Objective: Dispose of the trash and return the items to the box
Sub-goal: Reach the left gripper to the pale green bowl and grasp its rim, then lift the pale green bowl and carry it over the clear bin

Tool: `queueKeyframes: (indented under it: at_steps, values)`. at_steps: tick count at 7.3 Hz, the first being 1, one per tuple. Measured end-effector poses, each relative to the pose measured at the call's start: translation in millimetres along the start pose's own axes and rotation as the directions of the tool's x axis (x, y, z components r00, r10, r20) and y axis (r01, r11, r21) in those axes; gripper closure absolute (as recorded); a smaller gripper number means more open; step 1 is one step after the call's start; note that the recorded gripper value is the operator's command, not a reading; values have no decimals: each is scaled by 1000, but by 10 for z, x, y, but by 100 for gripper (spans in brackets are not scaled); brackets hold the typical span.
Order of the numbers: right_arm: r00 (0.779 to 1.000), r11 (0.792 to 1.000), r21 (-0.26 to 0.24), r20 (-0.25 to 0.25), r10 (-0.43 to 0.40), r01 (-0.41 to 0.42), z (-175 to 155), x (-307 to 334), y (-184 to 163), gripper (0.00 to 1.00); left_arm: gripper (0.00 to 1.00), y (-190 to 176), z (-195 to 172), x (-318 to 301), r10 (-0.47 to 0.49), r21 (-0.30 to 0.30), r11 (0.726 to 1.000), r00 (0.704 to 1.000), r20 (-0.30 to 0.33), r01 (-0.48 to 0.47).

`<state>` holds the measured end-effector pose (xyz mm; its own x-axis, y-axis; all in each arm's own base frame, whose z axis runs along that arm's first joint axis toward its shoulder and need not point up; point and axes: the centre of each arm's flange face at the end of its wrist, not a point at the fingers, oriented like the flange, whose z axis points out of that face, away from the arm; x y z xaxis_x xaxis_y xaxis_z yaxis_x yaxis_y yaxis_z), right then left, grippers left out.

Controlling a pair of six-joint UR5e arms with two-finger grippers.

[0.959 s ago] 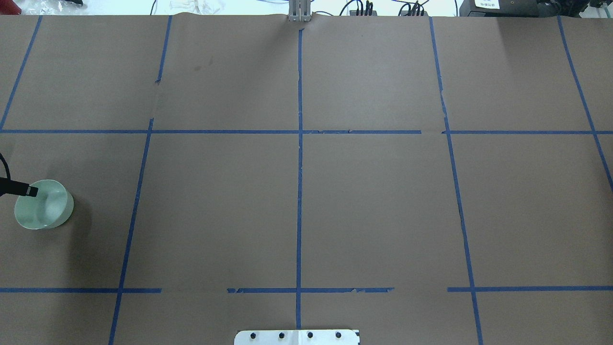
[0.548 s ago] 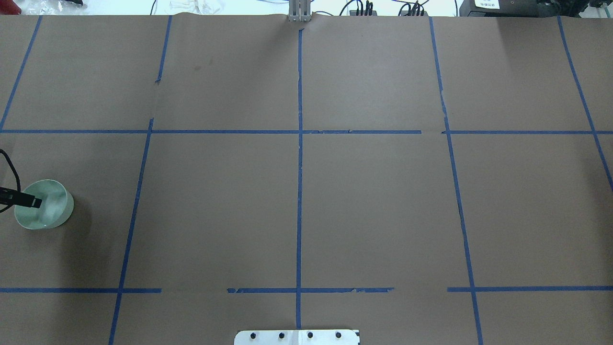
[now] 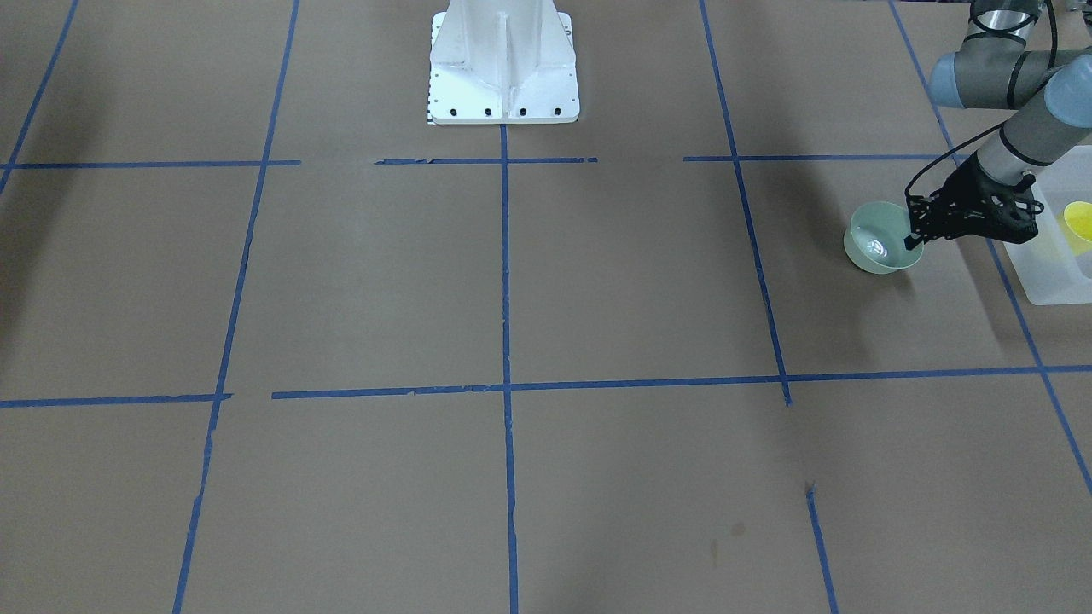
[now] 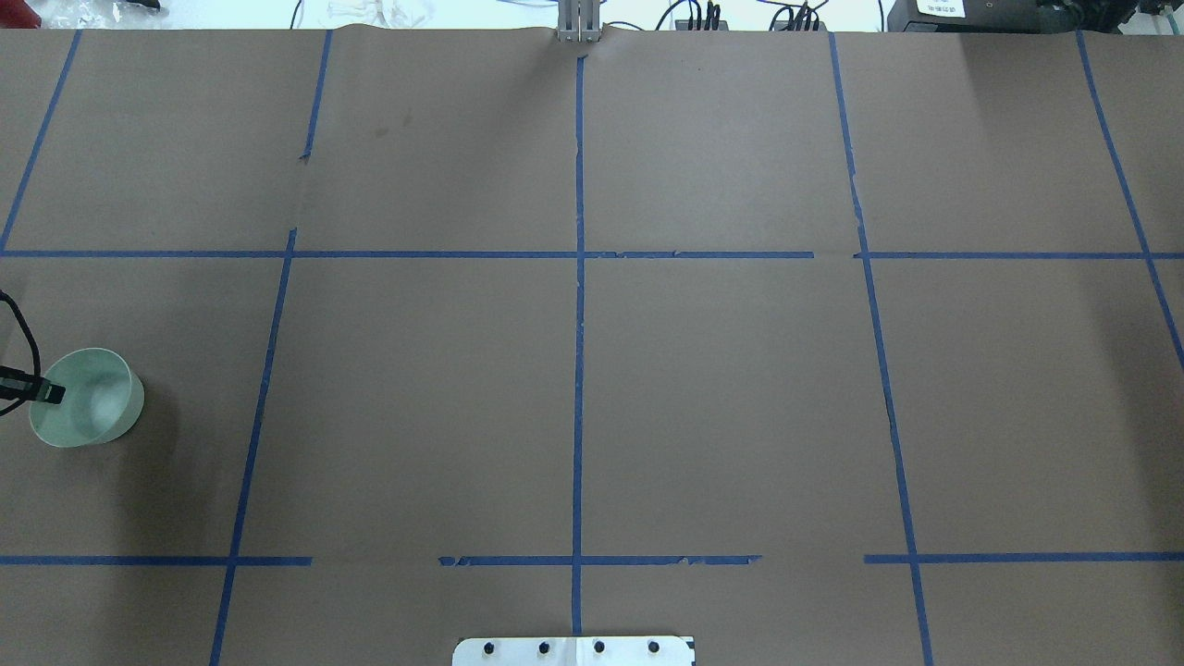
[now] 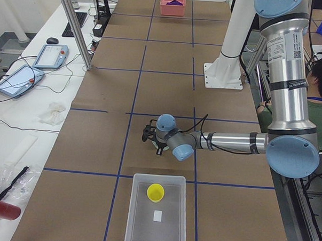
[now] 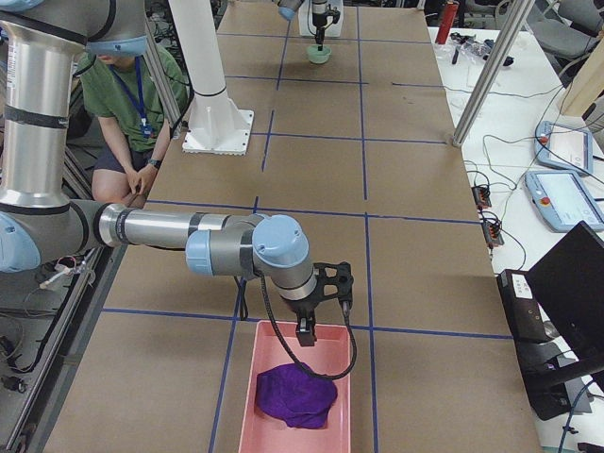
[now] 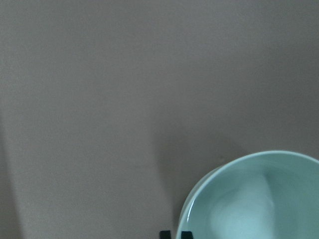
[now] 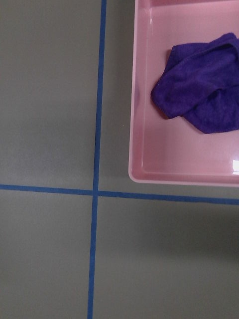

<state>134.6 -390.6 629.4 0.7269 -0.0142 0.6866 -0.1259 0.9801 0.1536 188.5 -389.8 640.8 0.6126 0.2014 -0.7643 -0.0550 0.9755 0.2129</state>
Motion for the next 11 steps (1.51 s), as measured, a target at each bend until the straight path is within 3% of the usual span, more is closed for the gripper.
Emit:
queueKeyframes:
  at_steps: [2, 4, 5, 8, 11]
  values:
    - [997, 999, -44, 82, 15, -11, 191, -269, -52, 0, 100, 87, -287, 179, 7, -8, 1000, 999, -46, -7]
    - [998, 995, -104, 64, 14, -7, 442, -501, -85, 0, 100, 80, -702, 332, -9, -17, 1000, 993, -121, 7]
    - [999, 993, -120, 47, 5, 1, 516, -560, -92, 0, 100, 90, -834, 325, -6, -10, 1000, 992, -129, 5]
    - [1000, 992, -129, 30, 3, 1, 588, -734, -218, 0, 100, -151, -1382, -339, 64, 29, 998, 997, -35, -63]
    - [999, 994, -110, 41, 8, -4, 541, -908, -408, 0, 100, -370, -2126, -1479, 48, 47, 998, 996, 72, -51]
